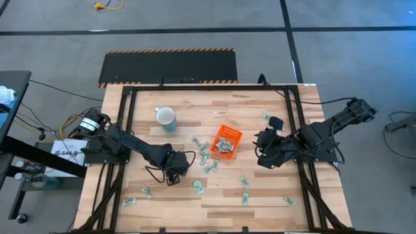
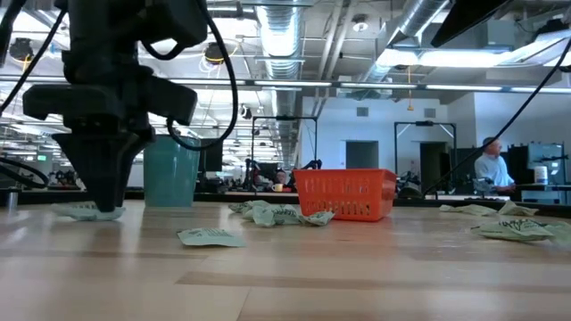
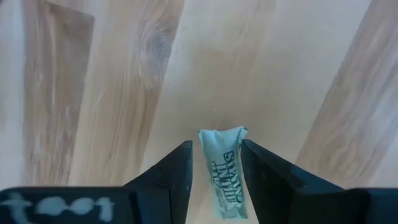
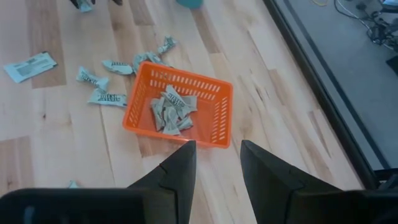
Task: Pick and place Stevia / Truvia into bins
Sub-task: Put the stevia packet into the basket
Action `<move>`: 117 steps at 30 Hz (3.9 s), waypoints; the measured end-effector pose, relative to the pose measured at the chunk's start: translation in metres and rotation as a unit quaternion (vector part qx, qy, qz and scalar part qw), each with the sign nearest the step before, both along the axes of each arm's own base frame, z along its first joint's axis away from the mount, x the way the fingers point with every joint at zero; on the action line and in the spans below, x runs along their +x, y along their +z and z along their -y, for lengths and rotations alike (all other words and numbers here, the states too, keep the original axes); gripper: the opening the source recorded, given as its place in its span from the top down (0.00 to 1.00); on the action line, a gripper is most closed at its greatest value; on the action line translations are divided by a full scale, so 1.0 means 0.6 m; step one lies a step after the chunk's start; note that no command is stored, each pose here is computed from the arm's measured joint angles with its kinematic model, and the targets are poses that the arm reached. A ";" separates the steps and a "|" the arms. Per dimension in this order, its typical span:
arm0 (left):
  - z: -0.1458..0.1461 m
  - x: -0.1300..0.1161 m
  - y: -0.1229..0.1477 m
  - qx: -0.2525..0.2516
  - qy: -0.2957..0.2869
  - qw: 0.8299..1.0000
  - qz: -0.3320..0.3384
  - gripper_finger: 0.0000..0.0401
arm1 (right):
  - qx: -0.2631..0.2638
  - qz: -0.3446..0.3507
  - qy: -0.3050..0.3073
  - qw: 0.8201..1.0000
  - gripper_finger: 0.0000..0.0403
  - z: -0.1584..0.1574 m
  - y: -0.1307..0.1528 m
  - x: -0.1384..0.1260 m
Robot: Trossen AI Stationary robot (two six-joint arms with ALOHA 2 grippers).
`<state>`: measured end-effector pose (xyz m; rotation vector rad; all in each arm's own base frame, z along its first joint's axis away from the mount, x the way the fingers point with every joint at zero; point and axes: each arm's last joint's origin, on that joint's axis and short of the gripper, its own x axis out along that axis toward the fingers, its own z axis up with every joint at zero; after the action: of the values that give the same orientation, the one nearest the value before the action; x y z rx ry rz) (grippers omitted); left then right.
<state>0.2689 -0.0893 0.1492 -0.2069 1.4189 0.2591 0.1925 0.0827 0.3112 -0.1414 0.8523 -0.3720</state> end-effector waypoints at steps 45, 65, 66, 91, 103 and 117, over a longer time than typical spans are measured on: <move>-0.036 0.000 -0.016 0.003 -0.048 0.999 -0.009 0.98 | 0.011 0.005 -0.011 1.000 0.71 0.000 0.000 0.000; -0.063 0.143 0.144 0.179 -0.171 0.934 0.259 1.00 | 0.043 0.031 -0.098 0.994 0.71 -0.035 -0.007 -0.062; -0.071 0.152 0.150 0.169 -0.184 0.924 0.289 1.00 | 0.049 0.035 -0.098 0.993 0.71 -0.039 -0.008 -0.066; -0.212 0.230 0.090 0.055 -0.190 0.904 0.378 1.00 | 0.265 -0.072 -0.188 0.943 0.71 -0.107 -0.091 -0.119; -0.212 0.230 0.092 0.068 -0.210 0.899 0.378 0.86 | 0.362 -0.102 -0.166 0.911 0.71 -0.156 -0.088 -0.159; -0.217 0.213 0.114 0.082 -0.226 0.899 0.365 0.66 | 0.364 -0.163 -0.160 0.903 0.71 -0.182 -0.161 -0.161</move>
<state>0.3965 0.0408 0.2179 0.1617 0.6573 -0.0883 0.0960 0.1919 0.2147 0.6593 1.3010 -0.3160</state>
